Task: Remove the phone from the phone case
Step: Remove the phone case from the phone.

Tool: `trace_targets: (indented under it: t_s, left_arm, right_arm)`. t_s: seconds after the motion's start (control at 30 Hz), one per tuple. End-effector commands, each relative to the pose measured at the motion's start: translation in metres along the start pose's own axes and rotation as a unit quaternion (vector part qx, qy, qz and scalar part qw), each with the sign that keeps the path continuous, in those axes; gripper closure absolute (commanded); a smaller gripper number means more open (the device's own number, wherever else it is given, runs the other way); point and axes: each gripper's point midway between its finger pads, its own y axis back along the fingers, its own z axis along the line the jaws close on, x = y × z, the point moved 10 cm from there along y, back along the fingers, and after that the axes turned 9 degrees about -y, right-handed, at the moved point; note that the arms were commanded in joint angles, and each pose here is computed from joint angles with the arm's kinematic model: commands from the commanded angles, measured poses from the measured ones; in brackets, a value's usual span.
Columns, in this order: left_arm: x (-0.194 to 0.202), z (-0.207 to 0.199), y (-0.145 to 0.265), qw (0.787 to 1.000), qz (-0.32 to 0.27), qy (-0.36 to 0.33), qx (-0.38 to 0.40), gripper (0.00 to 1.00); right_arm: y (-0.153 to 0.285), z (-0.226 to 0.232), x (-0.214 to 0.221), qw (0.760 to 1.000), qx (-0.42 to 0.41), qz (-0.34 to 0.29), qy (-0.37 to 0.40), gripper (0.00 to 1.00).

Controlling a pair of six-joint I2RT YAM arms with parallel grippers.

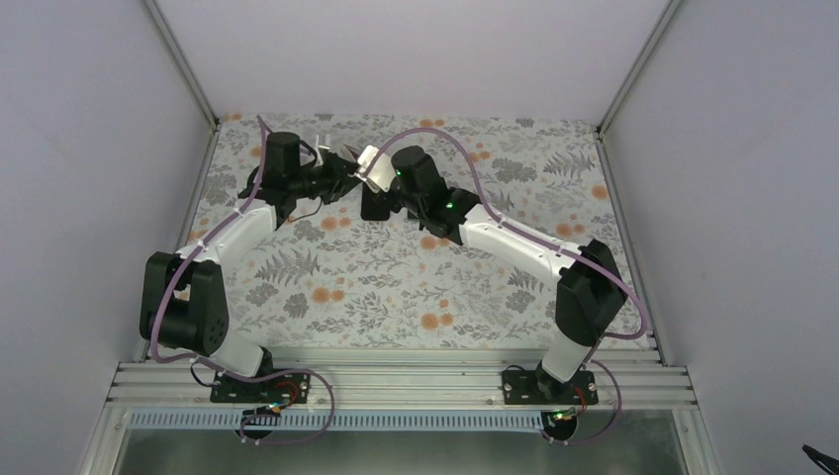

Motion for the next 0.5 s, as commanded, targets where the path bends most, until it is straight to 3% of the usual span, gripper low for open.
trace_targets:
  t_s: [0.0, 0.47]
  left_arm:
    - [0.01, 0.019, 0.01, 0.999, 0.012, 0.013, -0.035, 0.98]
    - [0.012, 0.015, 0.013, 0.999, 0.009, -0.003, -0.033, 0.98]
  right_arm:
    - [0.05, -0.105, -0.039, 0.969, 0.215, -0.069, -0.1, 0.96]
    - [0.05, -0.143, -0.022, 0.958, 0.259, -0.055, -0.109, 0.96]
